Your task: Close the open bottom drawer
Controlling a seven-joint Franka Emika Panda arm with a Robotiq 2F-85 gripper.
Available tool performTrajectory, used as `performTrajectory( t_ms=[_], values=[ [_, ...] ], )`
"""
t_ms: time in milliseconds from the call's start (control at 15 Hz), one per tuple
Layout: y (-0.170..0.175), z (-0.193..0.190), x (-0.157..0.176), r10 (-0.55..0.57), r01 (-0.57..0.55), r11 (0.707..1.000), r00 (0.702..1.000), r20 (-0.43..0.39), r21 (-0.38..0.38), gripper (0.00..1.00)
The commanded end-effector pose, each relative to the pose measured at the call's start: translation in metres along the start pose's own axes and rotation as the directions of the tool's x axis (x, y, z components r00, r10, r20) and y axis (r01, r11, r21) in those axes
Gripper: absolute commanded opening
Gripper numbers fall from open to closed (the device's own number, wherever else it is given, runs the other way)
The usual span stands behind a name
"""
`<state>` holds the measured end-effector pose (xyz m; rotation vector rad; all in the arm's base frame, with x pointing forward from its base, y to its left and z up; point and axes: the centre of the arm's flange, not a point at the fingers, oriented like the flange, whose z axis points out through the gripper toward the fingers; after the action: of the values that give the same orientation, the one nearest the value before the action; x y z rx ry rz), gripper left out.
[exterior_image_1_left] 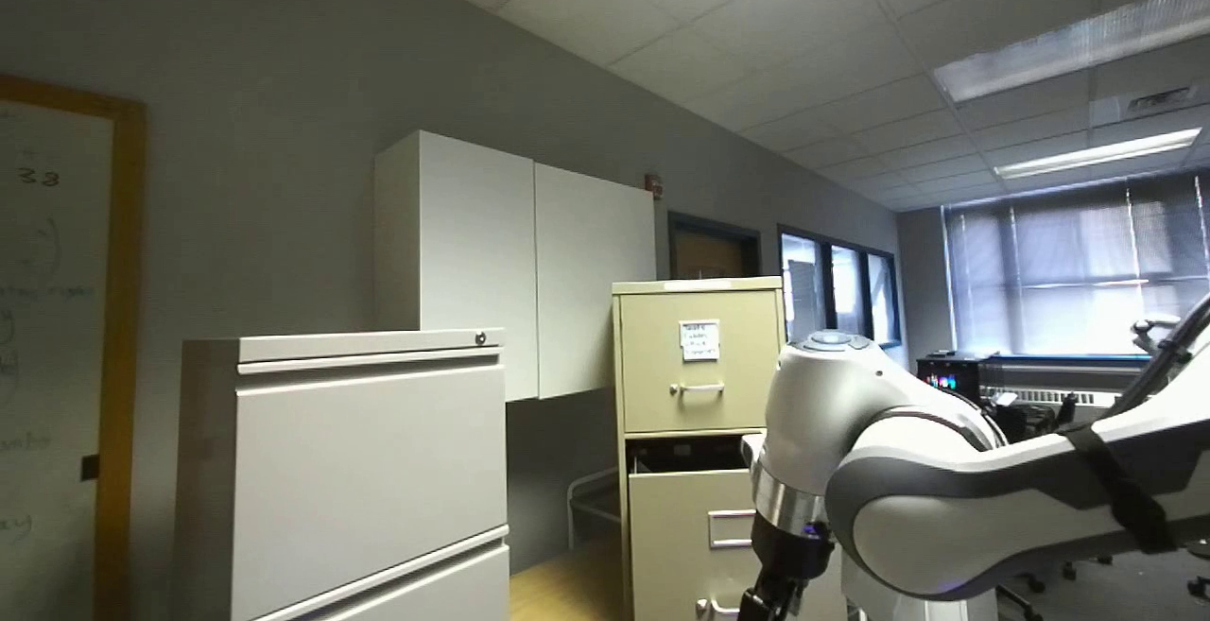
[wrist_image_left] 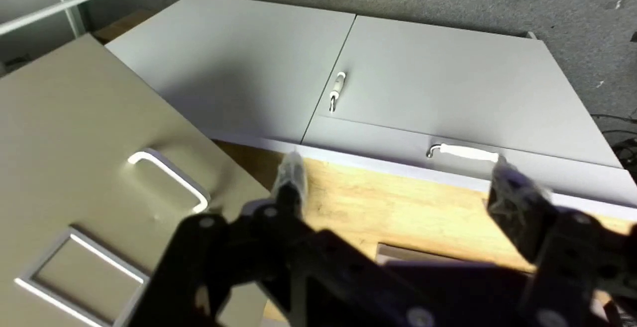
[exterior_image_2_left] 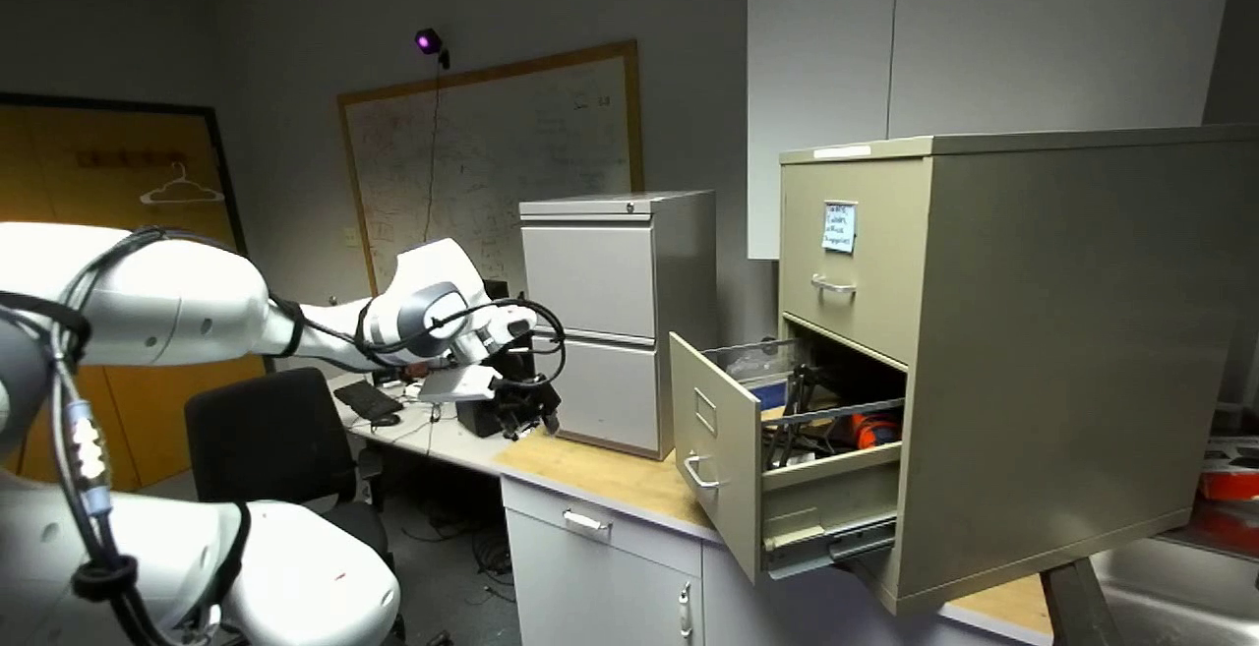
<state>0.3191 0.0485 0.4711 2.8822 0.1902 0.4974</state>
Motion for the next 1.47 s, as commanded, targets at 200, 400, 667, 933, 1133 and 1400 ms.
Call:
performTrajectory(
  t_ms=[200,400,667,933,1133,1400],
  values=[
    [-0.051,0.046,0.065,-0.305,0.295,0.928,0.952,-0.013,-0.228,0.42],
    [-0.066,0.072,0.077,-0.412,0.392,0.845,0.911,0.024,-0.364,0.19],
    [-0.053,0.107,0.097,-0.539,0.468,0.699,0.841,0.032,-0.541,0.00],
    [-0.007,0.135,0.125,-0.635,0.495,0.532,0.770,0.063,-0.687,0.00],
    [0.031,0.152,0.145,-0.664,0.477,0.494,0.747,0.039,-0.727,0.00],
    [0.064,0.179,0.171,-0.617,0.395,0.540,0.786,-0.031,-0.744,0.00]
  ],
)
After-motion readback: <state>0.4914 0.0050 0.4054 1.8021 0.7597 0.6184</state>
